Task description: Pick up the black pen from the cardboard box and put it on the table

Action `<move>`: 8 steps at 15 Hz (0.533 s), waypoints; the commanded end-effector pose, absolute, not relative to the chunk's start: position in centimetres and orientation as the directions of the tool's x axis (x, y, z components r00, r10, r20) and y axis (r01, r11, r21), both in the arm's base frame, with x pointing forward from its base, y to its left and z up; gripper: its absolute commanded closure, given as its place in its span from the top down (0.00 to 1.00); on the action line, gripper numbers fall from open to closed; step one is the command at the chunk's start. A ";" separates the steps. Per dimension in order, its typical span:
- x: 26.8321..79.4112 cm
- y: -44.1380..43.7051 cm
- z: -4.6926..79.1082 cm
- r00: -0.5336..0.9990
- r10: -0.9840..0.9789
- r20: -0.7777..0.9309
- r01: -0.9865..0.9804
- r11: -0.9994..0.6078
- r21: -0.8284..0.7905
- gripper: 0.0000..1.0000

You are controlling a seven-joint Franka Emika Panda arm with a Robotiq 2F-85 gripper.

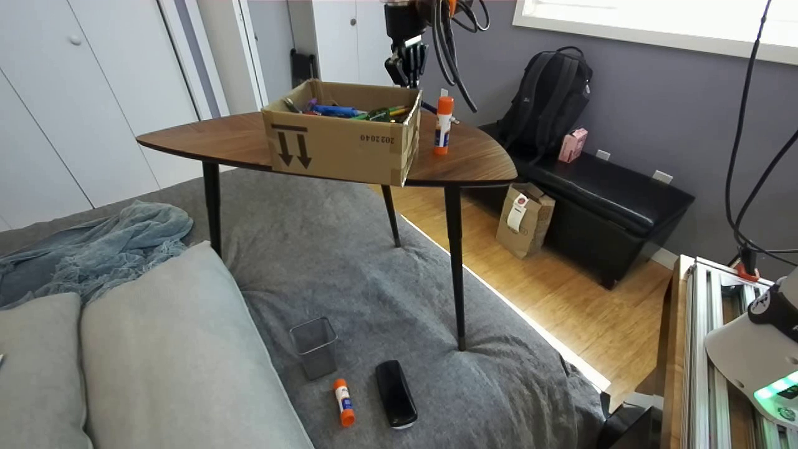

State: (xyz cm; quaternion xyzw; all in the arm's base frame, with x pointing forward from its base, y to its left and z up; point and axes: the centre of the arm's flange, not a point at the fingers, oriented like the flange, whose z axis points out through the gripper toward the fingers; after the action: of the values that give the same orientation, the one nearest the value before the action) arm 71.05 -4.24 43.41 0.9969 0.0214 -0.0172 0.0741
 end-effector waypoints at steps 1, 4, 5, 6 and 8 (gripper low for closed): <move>71.0 -4.9 41.8 0.996 -0.017 -0.084 -0.003 -0.985 0.174 0.04; 71.2 -5.3 40.6 0.994 -0.029 -0.101 -0.011 -0.985 0.171 0.04; 71.2 -5.3 40.4 0.994 -0.031 -0.106 -0.013 -0.985 0.171 0.04; 71.3 -5.4 40.2 0.994 -0.034 -0.107 -0.015 -0.985 0.171 0.04; 71.4 -5.3 39.8 0.994 -0.032 -0.108 -0.015 -0.987 0.162 0.27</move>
State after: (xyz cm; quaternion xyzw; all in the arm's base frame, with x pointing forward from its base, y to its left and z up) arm 71.18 -5.28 39.88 0.9957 -0.0037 -0.0493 0.0782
